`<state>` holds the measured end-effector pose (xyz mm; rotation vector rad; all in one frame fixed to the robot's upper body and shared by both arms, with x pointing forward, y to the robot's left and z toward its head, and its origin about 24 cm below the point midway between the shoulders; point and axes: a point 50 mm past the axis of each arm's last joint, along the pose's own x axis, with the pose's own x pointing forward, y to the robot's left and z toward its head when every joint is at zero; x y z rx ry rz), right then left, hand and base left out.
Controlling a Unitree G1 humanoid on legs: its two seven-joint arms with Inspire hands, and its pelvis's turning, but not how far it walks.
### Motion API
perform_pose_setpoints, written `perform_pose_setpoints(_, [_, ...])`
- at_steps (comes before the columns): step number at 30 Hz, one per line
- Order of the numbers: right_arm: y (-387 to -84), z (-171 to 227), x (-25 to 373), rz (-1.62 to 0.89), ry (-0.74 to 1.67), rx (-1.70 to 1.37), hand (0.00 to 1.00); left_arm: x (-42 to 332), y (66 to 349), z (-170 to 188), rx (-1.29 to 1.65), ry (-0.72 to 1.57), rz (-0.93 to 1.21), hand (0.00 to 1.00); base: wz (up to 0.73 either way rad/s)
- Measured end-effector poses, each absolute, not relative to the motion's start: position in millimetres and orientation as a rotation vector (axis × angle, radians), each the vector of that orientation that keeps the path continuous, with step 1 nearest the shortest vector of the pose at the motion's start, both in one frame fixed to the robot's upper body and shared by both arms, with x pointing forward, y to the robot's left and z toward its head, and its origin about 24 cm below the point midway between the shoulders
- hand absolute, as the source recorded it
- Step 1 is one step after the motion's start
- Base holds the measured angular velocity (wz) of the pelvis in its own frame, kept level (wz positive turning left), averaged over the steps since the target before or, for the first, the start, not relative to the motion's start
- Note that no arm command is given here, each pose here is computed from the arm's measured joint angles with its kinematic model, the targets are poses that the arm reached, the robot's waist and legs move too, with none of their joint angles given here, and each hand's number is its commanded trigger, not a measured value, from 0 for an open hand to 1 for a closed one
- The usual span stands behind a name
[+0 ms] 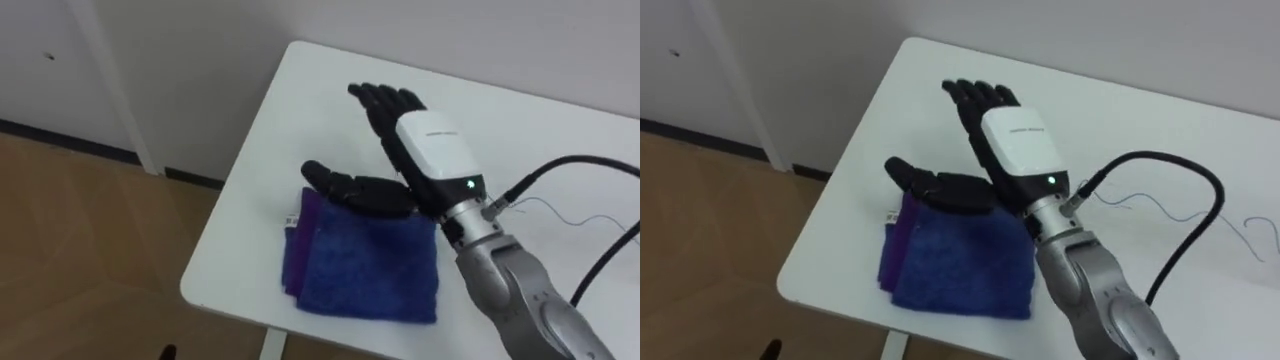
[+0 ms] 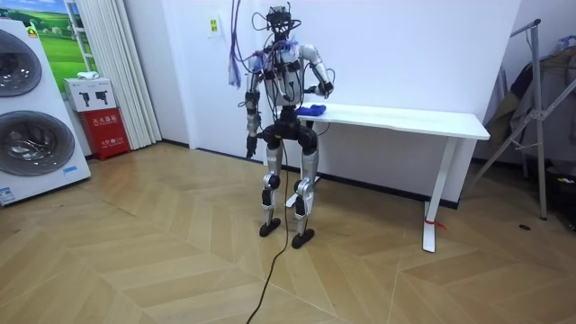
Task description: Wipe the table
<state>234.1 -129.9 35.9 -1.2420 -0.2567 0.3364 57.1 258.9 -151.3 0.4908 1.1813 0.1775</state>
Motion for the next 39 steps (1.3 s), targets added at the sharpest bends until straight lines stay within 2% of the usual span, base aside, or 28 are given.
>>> perform_pose_setpoints(5, [-130,2,211,0.469,-0.114,-1.270,0.00,64,257,-150,0.504,1.150,0.159,0.00,0.01])
perform_pose_setpoints(15, [-134,-13,194,0.501,-0.077,-1.294,0.00,71,257,-149,0.529,1.110,0.182,0.00,0.02])
perform_pose_setpoints(28, [-132,-15,182,0.506,-0.160,-1.321,0.00,63,258,-149,0.530,1.123,0.185,0.00,-0.01])
perform_pose_setpoints(29, [-132,-15,181,0.507,-0.162,-1.320,0.25,63,258,-149,0.529,1.123,0.184,0.00,0.00])
perform_pose_setpoints(30, [-132,-16,181,0.508,-0.162,-1.321,0.86,63,258,-150,0.528,1.123,0.183,0.00,0.00])
perform_pose_setpoints(31, [-132,-16,181,0.509,-0.161,-1.321,1.00,62,258,-150,0.527,1.123,0.181,0.00,0.00])
perform_pose_setpoints(39, [-138,-20,178,0.454,-0.190,-1.371,1.00,64,254,-151,0.502,1.125,0.154,0.00,0.00])
